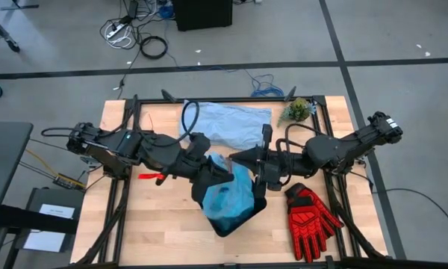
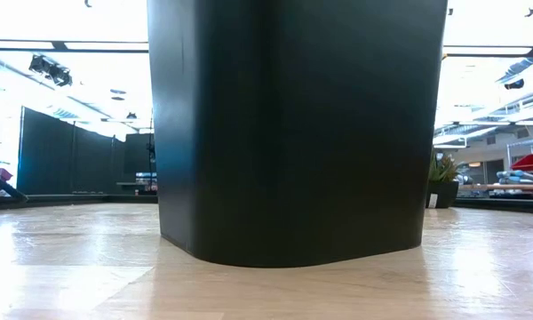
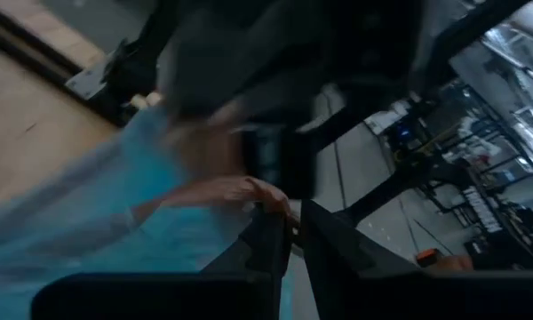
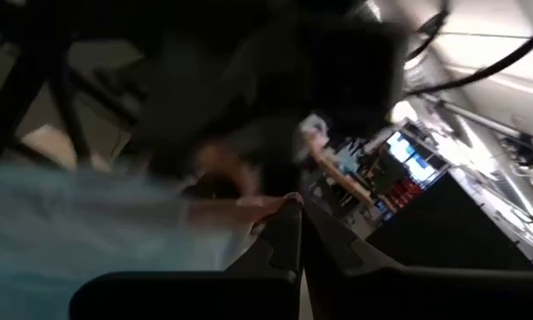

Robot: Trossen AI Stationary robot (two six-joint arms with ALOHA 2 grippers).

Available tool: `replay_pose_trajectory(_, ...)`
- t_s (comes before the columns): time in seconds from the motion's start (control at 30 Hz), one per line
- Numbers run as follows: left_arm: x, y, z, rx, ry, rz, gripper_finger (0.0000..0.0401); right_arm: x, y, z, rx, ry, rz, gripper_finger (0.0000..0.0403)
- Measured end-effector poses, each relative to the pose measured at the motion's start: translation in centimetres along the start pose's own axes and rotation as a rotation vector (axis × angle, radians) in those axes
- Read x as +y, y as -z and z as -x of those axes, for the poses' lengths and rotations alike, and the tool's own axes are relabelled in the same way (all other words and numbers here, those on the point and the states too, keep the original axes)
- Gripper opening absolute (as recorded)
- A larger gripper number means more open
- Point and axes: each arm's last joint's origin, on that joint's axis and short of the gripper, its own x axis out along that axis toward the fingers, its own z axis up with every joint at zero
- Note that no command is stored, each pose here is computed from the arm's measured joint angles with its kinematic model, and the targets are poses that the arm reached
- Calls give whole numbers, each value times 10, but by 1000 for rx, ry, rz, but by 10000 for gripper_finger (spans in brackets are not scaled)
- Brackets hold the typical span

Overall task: Place trash/remove bag and relplace
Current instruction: Close the light blue trash bag

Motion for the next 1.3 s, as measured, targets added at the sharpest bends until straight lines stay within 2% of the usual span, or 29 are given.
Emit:
replay_pose_trajectory(0.17, -7, 1, 6, 10, 17, -19, 53, 6, -2, 2, -37, -65, 5, 0)
replay_pose_trajectory(0.3, -8, 4, 10, 46, -6, 4, 53, 3, -6, 2, -89, -61, -65, 10)
replay_pose_trajectory(0.5, -11, 9, 11, 68, -3, 39, 53, -1, -2, -2, -150, -129, -136, 80)
replay_pose_trajectory(0.63, -14, 13, 12, 88, 13, 65, 53, -4, 1, -5, -173, -148, -132, 135)
replay_pose_trajectory(0.73, -16, 15, 13, 103, 25, 97, 53, -6, 2, -7, -212, -170, -134, 158)
replay_pose_trajectory(1.0, -17, 14, 13, 102, 34, 166, 53, 15, 12, -28, -244, -221, -113, 155)
replay_pose_trajectory(1.3, -17, 17, 14, 111, 8, 225, 53, 11, 8, -28, -319, -203, -133, 138)
